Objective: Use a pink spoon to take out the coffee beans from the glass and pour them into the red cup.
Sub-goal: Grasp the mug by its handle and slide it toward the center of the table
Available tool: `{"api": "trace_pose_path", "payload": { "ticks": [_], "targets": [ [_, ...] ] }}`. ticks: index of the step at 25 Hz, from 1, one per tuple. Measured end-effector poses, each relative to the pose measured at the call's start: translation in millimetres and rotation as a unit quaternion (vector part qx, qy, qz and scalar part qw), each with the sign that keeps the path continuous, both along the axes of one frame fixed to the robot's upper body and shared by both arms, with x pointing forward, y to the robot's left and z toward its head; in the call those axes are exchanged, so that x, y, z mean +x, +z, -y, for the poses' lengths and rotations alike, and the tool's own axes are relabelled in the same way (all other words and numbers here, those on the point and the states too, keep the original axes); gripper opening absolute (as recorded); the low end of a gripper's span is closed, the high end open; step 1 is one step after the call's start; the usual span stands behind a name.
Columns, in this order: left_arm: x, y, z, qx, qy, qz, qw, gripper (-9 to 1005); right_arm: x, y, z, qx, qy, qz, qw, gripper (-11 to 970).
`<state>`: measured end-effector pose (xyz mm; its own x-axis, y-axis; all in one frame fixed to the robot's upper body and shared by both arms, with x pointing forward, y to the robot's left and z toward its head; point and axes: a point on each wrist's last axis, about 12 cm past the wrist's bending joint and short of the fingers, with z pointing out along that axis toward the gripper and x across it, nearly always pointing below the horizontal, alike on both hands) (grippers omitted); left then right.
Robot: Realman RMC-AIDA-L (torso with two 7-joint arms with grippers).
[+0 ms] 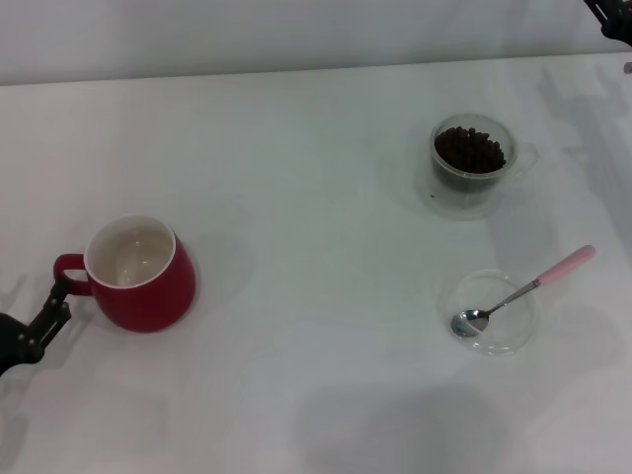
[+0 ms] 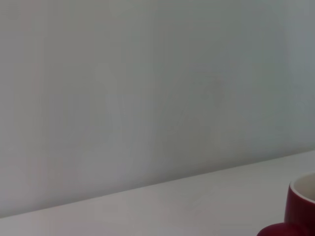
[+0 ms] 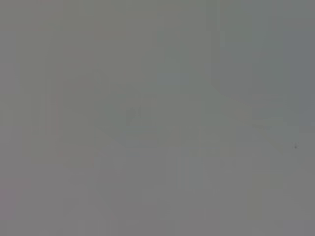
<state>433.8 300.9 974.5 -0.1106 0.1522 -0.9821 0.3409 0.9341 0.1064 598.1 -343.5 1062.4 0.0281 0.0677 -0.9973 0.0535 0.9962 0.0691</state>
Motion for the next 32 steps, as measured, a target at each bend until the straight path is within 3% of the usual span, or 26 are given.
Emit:
{"api": "trace_pose_path", "payload": {
  "ticks": [4,15,21,32],
  "targets": [
    [4.0,0.1,2,0.002,-0.002,-0.002,1.0,841,0.2,0.2,0,0.0,0.0,0.0,1.0,857],
    [15.3,0.2,5,0.01,-0.008,-0.01,1.0,690,-0.2,-0.1,0,0.0,0.0,0.0,1.0,855],
    [24.1,-0.2,8,0.017,-0.012,-0.019,1.0,683,0.2,0.1,-1,0.0,0.0,0.0,1.0,854],
    [26.5,0.1,10,0.033,-0.016,-0.014,0.999,598,0.4,-0.3,-2,0.002,0.002,0.0,1.0,852]
  ]
}}
